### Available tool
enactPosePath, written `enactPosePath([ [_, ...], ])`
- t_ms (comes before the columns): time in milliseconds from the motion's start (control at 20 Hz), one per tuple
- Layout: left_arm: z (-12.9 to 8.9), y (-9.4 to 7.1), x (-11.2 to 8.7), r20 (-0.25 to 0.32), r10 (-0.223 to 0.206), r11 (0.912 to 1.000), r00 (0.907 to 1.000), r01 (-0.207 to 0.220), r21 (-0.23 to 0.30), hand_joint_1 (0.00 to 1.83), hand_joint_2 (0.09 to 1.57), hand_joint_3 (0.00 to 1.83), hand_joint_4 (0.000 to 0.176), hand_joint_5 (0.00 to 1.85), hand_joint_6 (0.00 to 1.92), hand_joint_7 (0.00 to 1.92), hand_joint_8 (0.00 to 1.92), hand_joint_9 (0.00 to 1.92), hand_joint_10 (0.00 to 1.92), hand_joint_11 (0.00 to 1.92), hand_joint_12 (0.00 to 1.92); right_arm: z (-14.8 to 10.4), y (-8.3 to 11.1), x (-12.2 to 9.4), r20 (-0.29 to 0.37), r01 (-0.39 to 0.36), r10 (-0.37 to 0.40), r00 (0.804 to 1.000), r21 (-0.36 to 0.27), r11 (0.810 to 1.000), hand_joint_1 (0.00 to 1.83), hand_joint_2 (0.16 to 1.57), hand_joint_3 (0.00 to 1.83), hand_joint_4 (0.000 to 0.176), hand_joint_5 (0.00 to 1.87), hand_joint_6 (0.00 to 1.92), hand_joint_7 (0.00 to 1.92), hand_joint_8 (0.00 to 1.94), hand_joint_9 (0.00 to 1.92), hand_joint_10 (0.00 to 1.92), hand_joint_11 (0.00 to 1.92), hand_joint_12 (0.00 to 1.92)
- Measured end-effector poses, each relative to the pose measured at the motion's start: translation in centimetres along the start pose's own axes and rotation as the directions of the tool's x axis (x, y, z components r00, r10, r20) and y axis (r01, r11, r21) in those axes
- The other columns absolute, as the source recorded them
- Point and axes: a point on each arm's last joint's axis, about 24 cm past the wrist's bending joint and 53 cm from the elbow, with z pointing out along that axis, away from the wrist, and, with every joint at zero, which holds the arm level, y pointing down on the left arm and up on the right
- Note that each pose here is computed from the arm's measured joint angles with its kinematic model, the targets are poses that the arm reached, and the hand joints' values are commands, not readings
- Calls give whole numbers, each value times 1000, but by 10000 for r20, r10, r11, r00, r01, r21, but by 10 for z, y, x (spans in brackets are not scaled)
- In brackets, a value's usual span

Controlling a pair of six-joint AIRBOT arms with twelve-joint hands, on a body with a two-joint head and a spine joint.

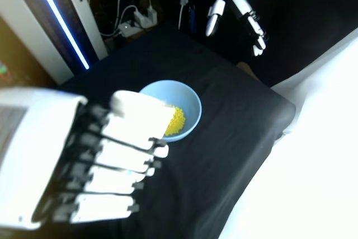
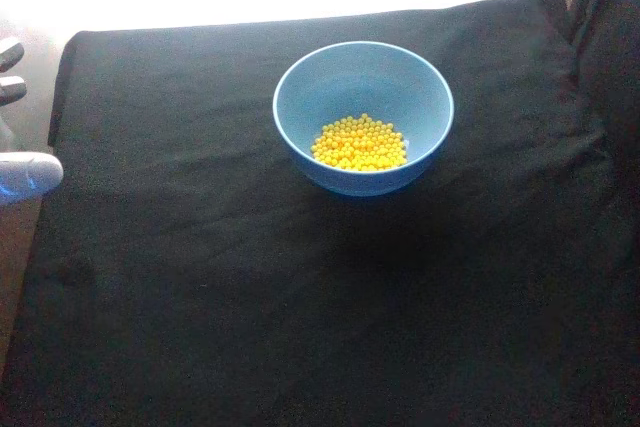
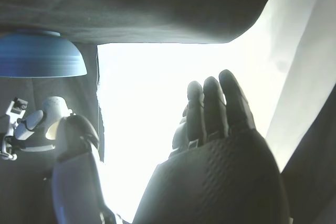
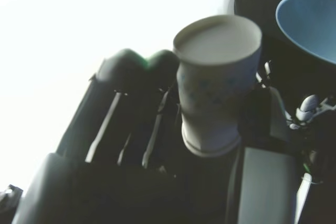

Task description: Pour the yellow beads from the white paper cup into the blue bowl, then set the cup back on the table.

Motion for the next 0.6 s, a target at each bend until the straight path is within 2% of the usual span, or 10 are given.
enactPosePath([
  [50, 0, 0, 1, -10, -17, 10000, 10000, 17, -8, 488, 817, 0, 51, 0, 0, 292, 1, 204, 2, 0, 452, -9, -17, -2, 315, -683, 678, 9972, 170, 9975, 1284, 1045, 0, 0, 1054, 705, 1265, 657, 1364, 259, 1012, 1109],
  [100, 0, 0, 1, -15, -13, 10000, 10000, 13, -9, 494, 816, 0, 49, 0, 0, 289, 0, 191, 4, 0, 417, -14, -26, -4, 493, -966, 952, 9942, 279, 9949, 1294, 1036, 0, 0, 1067, 667, 1298, 605, 1402, 212, 1043, 1072],
  [150, 0, 0, 1, -9, -17, 10000, 10000, 17, -13, 502, 830, 3, 42, 0, 0, 273, 1, 168, 3, 0, 369, -21, -39, -5, 723, -1355, 1322, 9886, 430, 9898, 1294, 1037, 0, 0, 1055, 694, 1301, 594, 1413, 160, 1075, 985],
  [200, 0, 0, 1, -10, -11, 10000, 10000, 11, -8, 501, 836, 5, 43, 0, 0, 272, 2, 167, 4, 0, 359, -29, -50, -6, 970, -1737, 1678, 9810, 559, 9832, 1287, 1051, 2, 0, 1014, 764, 1267, 651, 1405, 117, 1070, 952],
  [250, 0, 0, 1, -12, -11, 10000, 10000, 11, -11, 519, 846, 8, 35, 0, 0, 279, 5, 186, 12, 0, 356, -34, -58, -7, 1199, -2037, 1955, 9733, 602, 9772, 1282, 1053, 0, 0, 1001, 812, 1272, 620, 1417, 81, 1116, 874],
  [300, 0, 0, 1, -12, -11, 10000, 10000, 11, -11, 524, 847, 8, 35, 0, 0, 291, 9, 191, 13, 0, 356, -39, -65, -7, 1399, -2275, 2173, 9660, 619, 9718, 1283, 1047, 1, 0, 1010, 806, 1289, 582, 1426, 52, 1137, 818],
  [350, -1, 1, 1, -16, 0, 10000, 10000, 0, -26, 533, 856, 11, 36, 2, 1, 297, 11, 191, 12, 0, 355, -43, -72, -7, 1631, -2560, 2433, 9562, 616, 9647, 1282, 1046, 1, 0, 1015, 801, 1289, 578, 1424, 43, 1133, 804],
  [450, -1, 2, 1, -42, 4, 10000, 10000, -4, -47, 535, 854, 6, 13, 0, 0, 307, 5, 174, 7, 0, 272, -45, -78, -4, 1889, -2893, 2750, 9427, 524, 9558, 1281, 1049, 0, 0, 1013, 796, 1270, 622, 1444, 27, 1103, 881],
  [500, -1, 2, 1, -34, 0, 10000, 10000, 0, -47, 527, 859, 2, 5, 0, 0, 311, 2, 199, 6, 0, 355, -47, -82, -1, 1986, -3065, 2905, 9360, 542, 9503, 1284, 1053, 1, 0, 1004, 796, 1255, 665, 1457, 26, 1102, 926],
  [600, -1, 2, 2, -31, -13, 10000, 10000, 13, -44, 531, 854, 0, 21, 1, 0, 285, 1, 208, 3, 0, 447, -55, -94, 4, 2365, -3520, 3318, 9132, 478, 9348, 1290, 1056, 0, 0, 978, 828, 1267, 649, 1483, 22, 1141, 901],
])
